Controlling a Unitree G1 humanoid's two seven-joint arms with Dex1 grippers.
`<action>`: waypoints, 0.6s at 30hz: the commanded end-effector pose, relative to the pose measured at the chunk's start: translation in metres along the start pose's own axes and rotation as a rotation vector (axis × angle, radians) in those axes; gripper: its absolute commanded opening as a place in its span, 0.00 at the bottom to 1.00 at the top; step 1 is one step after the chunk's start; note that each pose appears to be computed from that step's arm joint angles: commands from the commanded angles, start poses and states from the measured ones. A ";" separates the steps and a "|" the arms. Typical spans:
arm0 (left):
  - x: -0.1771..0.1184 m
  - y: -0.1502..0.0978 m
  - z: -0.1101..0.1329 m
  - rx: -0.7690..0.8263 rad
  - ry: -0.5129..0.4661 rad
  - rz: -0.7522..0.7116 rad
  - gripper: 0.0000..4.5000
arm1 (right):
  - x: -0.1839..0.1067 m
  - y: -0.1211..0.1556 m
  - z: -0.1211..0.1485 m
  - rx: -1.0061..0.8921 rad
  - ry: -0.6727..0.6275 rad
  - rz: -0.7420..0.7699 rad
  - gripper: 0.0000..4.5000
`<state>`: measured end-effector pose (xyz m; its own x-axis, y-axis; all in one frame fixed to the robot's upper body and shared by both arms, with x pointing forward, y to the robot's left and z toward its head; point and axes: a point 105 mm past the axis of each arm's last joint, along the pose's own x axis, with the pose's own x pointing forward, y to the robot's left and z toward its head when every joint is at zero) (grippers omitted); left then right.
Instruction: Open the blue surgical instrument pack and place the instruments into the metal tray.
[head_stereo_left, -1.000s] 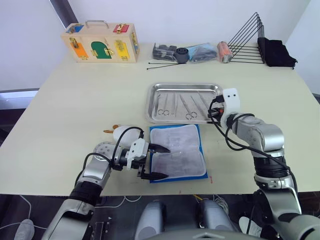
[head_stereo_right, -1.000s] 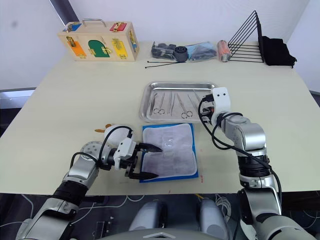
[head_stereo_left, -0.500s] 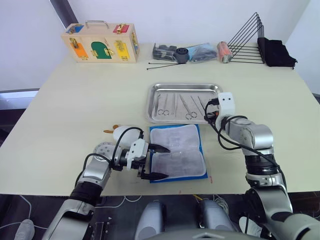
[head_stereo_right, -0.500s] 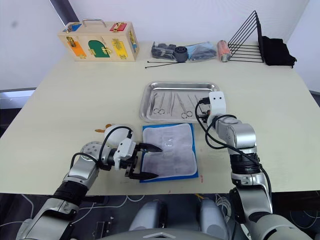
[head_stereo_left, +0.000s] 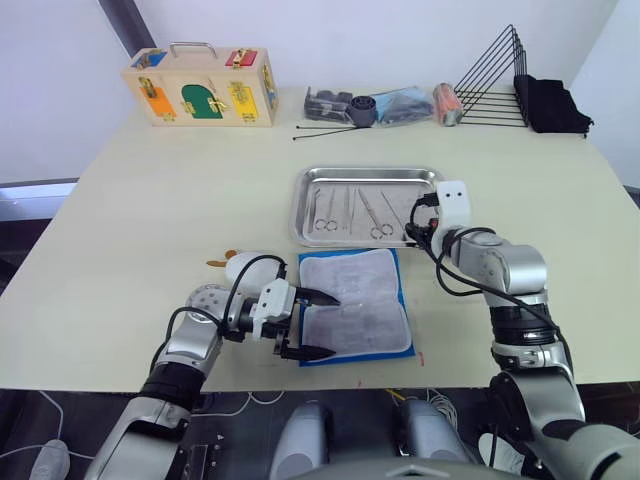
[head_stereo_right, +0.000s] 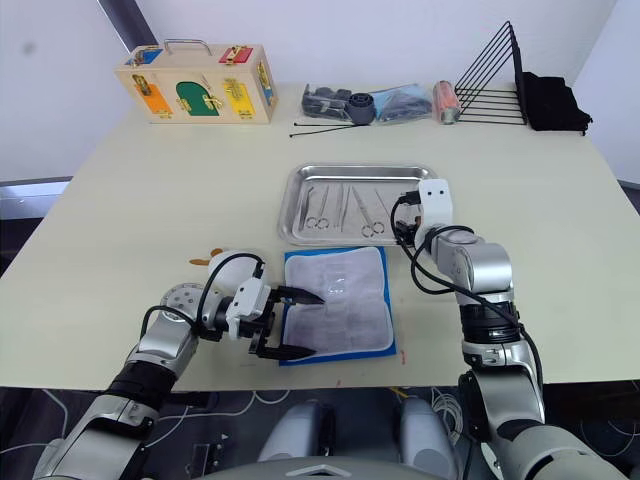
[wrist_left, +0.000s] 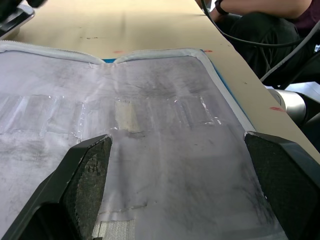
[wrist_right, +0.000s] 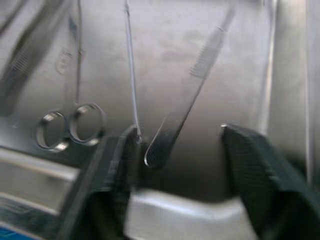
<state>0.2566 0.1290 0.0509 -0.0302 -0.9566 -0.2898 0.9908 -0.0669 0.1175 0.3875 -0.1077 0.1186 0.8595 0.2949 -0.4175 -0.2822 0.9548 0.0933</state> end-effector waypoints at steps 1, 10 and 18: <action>0.001 -0.016 -0.031 -0.131 0.068 -0.027 1.00 | -0.014 0.009 0.040 -0.035 -0.149 0.056 0.98; 0.001 -0.005 -0.003 -0.044 -0.028 0.009 1.00 | -0.051 0.017 0.067 -0.179 -0.444 0.301 0.98; -0.005 0.003 0.044 0.049 -0.133 0.068 1.00 | -0.084 0.004 0.056 -0.278 -0.575 0.435 0.98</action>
<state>0.2508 0.1206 0.0731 -0.0037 -0.9809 -0.1946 0.9921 -0.0281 0.1225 0.3482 -0.1239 0.1781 0.7542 0.6557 0.0343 -0.6536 0.7548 -0.0562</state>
